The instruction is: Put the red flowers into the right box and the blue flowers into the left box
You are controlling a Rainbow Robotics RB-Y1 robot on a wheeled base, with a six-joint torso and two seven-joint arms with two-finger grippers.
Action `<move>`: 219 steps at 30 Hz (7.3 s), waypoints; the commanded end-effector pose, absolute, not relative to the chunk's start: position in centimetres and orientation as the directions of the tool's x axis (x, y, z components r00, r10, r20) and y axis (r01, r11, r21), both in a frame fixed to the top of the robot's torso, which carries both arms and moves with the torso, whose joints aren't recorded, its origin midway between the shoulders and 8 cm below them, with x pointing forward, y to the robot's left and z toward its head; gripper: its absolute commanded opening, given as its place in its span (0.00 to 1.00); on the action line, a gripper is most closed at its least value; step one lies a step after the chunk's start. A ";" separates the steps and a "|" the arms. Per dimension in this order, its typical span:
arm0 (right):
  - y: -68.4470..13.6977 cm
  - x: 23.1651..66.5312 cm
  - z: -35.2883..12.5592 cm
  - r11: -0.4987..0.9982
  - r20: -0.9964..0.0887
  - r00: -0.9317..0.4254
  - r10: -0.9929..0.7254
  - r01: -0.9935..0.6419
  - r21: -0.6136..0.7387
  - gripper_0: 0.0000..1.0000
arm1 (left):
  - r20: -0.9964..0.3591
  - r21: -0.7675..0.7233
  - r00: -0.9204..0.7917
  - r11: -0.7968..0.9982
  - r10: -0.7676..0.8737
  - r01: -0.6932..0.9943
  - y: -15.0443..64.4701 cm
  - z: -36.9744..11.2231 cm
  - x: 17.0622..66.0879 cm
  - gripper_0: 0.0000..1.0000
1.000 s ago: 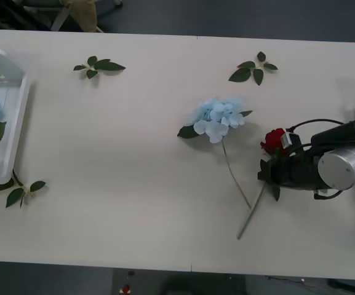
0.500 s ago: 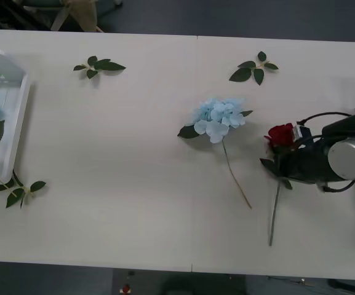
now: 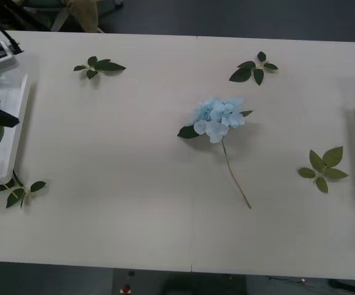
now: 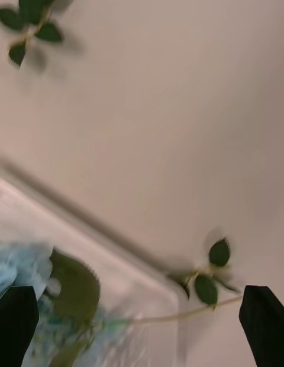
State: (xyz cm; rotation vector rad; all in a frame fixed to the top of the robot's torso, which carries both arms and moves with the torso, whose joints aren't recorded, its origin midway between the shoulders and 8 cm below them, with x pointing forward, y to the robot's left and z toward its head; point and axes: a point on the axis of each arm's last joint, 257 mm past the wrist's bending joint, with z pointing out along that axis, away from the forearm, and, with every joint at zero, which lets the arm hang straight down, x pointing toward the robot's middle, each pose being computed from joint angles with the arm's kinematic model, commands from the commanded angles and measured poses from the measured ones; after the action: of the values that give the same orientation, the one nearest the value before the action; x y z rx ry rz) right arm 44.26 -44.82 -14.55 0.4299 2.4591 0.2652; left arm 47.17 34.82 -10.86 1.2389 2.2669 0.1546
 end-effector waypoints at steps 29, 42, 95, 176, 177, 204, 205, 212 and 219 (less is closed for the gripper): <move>-63.7 48.6 -15.4 0.962 -0.613 -0.790 -0.008 0.161 -0.220 0.94 | -0.996 -0.077 -0.085 0.340 0.008 0.937 3.0 -14.5 37.6 1.00; -42.3 47.2 -13.3 0.966 -0.598 -0.764 -0.241 -0.246 -0.074 0.99 | -0.999 -0.049 -0.051 0.283 0.002 0.958 1.8 -12.8 37.1 1.00; -11.8 54.7 -31.4 0.943 -0.599 -0.762 -0.246 -0.331 0.033 0.25 | -0.998 -0.060 -0.058 0.267 -0.014 0.962 1.5 -12.5 36.9 1.00; -0.4 40.4 -5.7 0.123 -0.984 0.103 -0.143 -0.985 -0.121 0.00 | -0.923 -0.362 -0.296 0.296 -0.246 0.884 -7.3 -14.1 43.0 0.31; -0.4 40.5 -5.9 0.121 -0.984 0.102 -0.146 -0.985 -0.120 0.00 | -0.928 -0.353 -0.287 0.307 -0.238 0.884 -7.4 -14.2 43.3 0.05; -0.7 42.0 -5.6 0.147 -0.975 0.127 -0.180 -0.977 -0.154 1.00 | -0.908 -0.397 -0.309 0.346 -0.283 0.850 -7.4 -14.3 44.3 0.00; -0.7 42.1 -5.6 0.148 -0.975 0.129 -0.180 -0.977 -0.156 1.00 | -0.908 -0.397 -0.308 0.346 -0.285 0.850 -7.3 -14.2 44.4 0.00; -1.1 42.3 -5.1 0.156 -0.973 0.153 -0.174 -0.971 -0.180 1.00 | -0.907 -0.400 -0.312 0.348 -0.283 0.848 -7.1 -14.4 44.4 0.00; -2.1 42.8 -5.4 0.161 -0.960 0.189 -0.208 -0.961 -0.225 1.00 | -0.940 -0.331 -0.266 0.388 -0.213 0.860 -2.4 -14.2 45.0 0.00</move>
State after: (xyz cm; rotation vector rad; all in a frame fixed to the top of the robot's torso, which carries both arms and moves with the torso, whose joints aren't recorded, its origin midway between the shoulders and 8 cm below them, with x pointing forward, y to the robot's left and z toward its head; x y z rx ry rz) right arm 42.32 -1.37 -6.88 -1.2369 1.3319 0.9179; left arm 44.28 -5.77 -15.92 0.5615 1.4914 -1.2190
